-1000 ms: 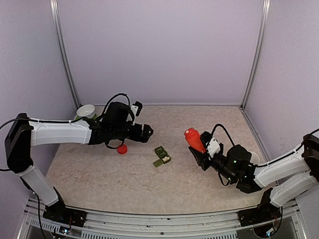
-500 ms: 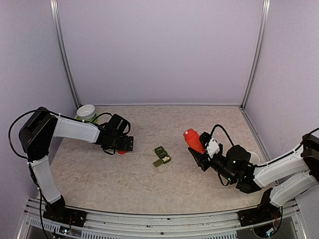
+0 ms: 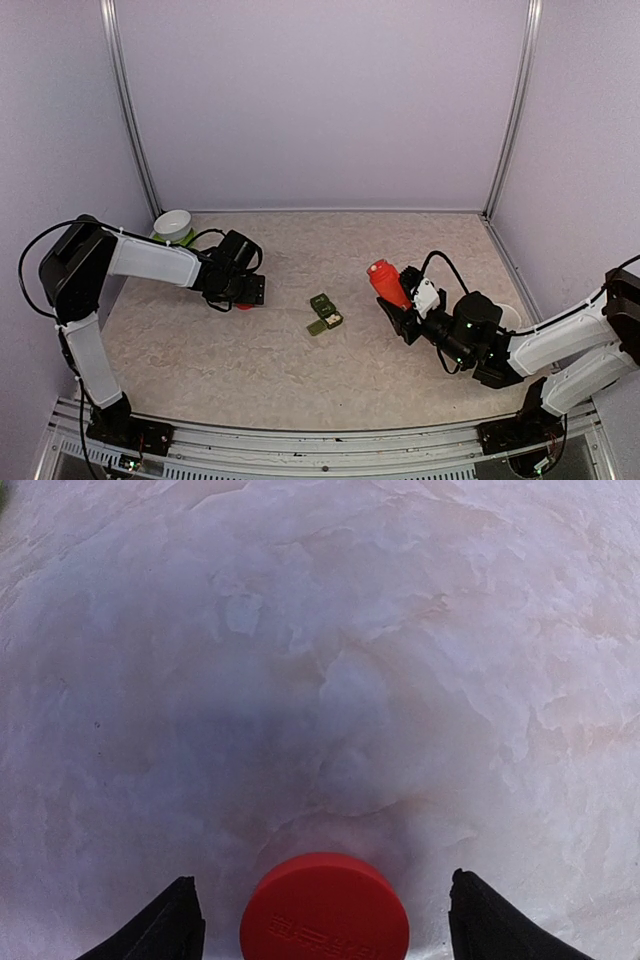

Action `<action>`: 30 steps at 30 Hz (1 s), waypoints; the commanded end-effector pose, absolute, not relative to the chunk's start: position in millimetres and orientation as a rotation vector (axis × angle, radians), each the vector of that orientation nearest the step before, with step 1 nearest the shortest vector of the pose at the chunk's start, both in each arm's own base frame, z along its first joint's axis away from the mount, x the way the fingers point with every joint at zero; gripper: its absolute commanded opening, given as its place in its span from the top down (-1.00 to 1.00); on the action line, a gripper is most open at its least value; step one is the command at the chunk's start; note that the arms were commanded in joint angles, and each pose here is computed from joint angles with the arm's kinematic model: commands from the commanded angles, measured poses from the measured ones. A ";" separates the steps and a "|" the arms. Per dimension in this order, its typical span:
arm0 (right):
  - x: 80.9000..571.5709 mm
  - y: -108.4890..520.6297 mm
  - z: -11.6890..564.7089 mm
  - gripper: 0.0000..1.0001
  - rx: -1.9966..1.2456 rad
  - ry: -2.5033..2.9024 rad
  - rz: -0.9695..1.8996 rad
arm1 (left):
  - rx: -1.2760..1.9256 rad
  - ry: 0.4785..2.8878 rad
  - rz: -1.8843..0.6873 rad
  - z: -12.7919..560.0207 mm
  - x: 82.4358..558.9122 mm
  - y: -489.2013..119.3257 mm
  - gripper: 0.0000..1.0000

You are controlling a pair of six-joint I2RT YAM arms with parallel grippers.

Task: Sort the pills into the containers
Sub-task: Pick up the lid of the pill bottle from the center of the board.

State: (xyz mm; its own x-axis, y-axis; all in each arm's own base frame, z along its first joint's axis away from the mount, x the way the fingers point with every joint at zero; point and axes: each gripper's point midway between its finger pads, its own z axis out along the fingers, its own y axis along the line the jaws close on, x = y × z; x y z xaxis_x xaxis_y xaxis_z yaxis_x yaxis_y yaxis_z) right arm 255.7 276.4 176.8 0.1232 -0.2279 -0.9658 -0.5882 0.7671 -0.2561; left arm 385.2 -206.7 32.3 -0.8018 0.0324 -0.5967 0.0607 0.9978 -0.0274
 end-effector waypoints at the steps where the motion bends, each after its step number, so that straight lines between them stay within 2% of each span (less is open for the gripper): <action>1: 259.3 278.2 186.1 0.08 -0.682 1.435 0.310 | 0.069 2.521 -0.058 21.5 382.3 -208.0 -0.63; 21: 260.4 280.2 183.5 0.08 -0.689 1.444 0.310 | 0.090 2.544 -0.036 12.0 372.3 -207.1 -0.29; 26: 260.3 281.0 181.8 0.08 -0.695 1.446 0.310 | 0.109 2.536 -0.016 12.8 372.7 -207.4 0.02; 30: 260.3 281.7 183.1 0.08 -0.696 1.442 0.312 | 0.136 2.525 -0.021 16.5 373.4 -213.1 0.13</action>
State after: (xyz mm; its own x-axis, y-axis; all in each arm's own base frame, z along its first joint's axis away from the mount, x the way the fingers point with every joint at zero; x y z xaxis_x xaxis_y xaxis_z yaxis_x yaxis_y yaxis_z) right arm 255.5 278.5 168.9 0.1112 -0.2468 -0.9627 -0.5984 0.7568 -0.2631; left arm 375.5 -209.3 20.8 -0.8146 0.0616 -0.5767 0.0805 0.9967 -0.0072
